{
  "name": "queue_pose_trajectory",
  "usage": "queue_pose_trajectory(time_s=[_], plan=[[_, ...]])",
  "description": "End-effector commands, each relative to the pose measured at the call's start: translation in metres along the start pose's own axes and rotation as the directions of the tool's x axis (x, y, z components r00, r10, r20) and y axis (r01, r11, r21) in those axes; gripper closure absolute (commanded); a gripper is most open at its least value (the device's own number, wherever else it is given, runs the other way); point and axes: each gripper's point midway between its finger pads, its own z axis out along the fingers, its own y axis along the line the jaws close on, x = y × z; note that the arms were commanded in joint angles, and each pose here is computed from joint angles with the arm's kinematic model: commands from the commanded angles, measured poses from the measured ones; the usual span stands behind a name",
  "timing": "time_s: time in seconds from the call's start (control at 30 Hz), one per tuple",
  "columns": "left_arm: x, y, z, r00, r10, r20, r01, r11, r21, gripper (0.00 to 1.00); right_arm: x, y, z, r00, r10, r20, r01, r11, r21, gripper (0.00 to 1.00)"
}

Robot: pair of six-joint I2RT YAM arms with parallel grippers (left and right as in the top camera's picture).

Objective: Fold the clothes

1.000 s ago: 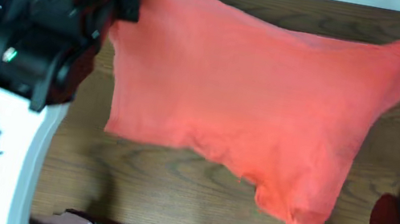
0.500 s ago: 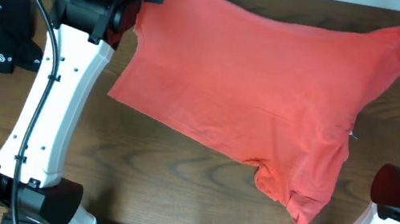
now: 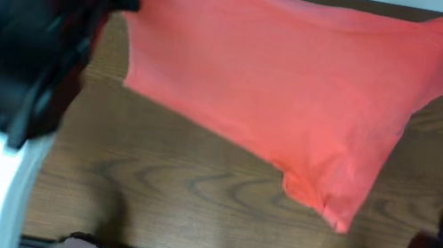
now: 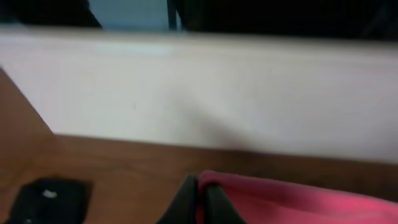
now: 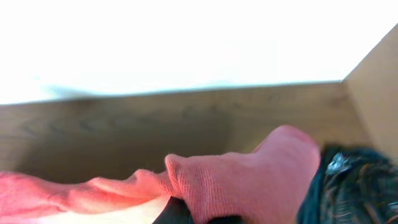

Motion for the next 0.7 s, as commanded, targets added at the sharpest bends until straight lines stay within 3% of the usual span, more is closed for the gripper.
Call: queue_pose_trajectory(time_s=[0.0, 0.37, 0.5, 0.67], plan=[[-0.022, 0.020, -0.059, 0.994, -0.035, 0.104, 0.036, 0.999, -0.011, 0.94, -0.012, 0.001, -0.063, 0.990, -0.029, 0.139, 0.025, 0.999, 0.033, 0.99], [-0.006, 0.059, -0.190, 0.978, -0.075, 0.194, 0.074, 0.997, 0.012, 0.94, -0.012, 0.012, -0.182, 0.920, -0.035, 0.390, 0.024, 0.999, 0.032, 0.99], [0.015, 0.066, -0.207, 0.983, -0.107, 0.151, 0.107, 0.994, 0.010, 0.94, -0.010, 0.012, -0.195, 0.909, -0.018, 0.417, 0.006, 1.000, 0.031, 0.99], [0.046, 0.072, -0.210, 0.995, -0.091, 0.038, 0.092, 0.996, -0.017, 0.94, 0.000, 0.011, -0.183, 0.934, -0.010, 0.357, -0.001, 1.000, 0.030, 0.99]])
